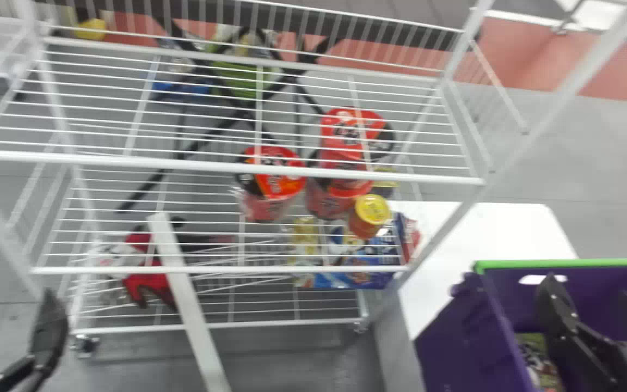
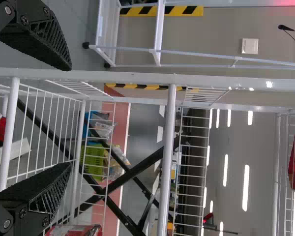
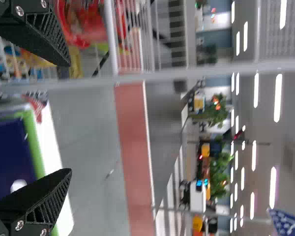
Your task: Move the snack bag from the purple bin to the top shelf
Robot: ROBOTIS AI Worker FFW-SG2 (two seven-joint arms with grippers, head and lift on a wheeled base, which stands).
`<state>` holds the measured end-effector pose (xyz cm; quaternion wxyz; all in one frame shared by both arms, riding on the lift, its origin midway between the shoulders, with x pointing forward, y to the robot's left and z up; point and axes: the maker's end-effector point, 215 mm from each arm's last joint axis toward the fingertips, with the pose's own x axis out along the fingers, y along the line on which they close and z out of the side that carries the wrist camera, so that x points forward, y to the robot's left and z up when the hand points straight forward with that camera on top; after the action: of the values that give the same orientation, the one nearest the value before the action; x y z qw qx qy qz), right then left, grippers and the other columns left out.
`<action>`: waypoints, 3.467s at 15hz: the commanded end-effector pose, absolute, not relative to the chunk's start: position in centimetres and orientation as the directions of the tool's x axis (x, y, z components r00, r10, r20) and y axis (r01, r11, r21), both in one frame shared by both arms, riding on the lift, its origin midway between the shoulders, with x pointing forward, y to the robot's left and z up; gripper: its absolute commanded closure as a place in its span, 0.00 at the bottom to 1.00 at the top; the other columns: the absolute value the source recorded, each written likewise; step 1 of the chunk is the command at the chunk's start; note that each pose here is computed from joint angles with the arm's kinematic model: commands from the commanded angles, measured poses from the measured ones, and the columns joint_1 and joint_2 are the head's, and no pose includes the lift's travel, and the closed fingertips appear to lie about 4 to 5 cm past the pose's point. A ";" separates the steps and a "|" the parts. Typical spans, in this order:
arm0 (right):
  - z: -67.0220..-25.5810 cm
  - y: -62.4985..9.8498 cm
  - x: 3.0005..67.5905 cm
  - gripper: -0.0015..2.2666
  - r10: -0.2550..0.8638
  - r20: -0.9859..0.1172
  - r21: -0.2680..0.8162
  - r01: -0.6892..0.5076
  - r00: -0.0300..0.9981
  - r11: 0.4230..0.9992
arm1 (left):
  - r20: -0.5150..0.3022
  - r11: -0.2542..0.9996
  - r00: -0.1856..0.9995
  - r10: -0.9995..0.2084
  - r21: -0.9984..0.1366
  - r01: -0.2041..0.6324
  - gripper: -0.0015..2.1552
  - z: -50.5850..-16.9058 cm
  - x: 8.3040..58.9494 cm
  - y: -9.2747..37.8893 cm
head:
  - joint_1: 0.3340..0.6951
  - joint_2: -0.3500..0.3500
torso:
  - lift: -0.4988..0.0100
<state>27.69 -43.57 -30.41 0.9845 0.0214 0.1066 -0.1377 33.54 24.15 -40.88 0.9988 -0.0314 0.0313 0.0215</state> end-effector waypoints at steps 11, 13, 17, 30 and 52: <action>-48.1 -61.8 13.3 0.01 -0.377 -0.733 0.152 0.676 0.566 0.721 | -0.072 0.995 0.997 0.016 -0.092 -0.023 0.06 -42.6 35.9 23.1 | 1.00 0.00 | 0.09; -50.6 -61.7 12.5 0.01 -0.357 -0.769 0.145 0.687 0.531 0.712 | -0.078 0.995 0.997 0.015 -0.093 -0.022 0.06 -42.8 35.8 23.0 | 1.00 0.00 | 0.09; -55.0 -61.7 10.8 0.01 -0.322 -0.839 0.110 0.716 0.439 0.690 | -0.087 0.995 0.996 0.015 -0.093 -0.023 0.06 -43.4 35.6 23.0 | 1.00 0.00 | 0.09; -64.8 -60.7 7.4 0.01 -0.181 -0.962 0.039 0.754 0.207 0.655 | -0.073 0.996 0.997 0.017 -0.091 -0.024 0.06 -43.4 36.1 23.2 | 1.00 0.00 | 0.09; -69.3 -62.2 6.2 0.03 -0.175 -0.984 -0.163 0.583 -0.035 0.796 | -0.052 0.994 0.998 0.025 -0.104 -0.031 0.06 -44.3 36.4 24.3 | 1.00 0.00 | 0.09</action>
<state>6.54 -62.64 -68.78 0.6802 0.1630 0.6553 -0.2853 36.51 24.23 -44.37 0.9981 -0.0531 0.0279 0.0131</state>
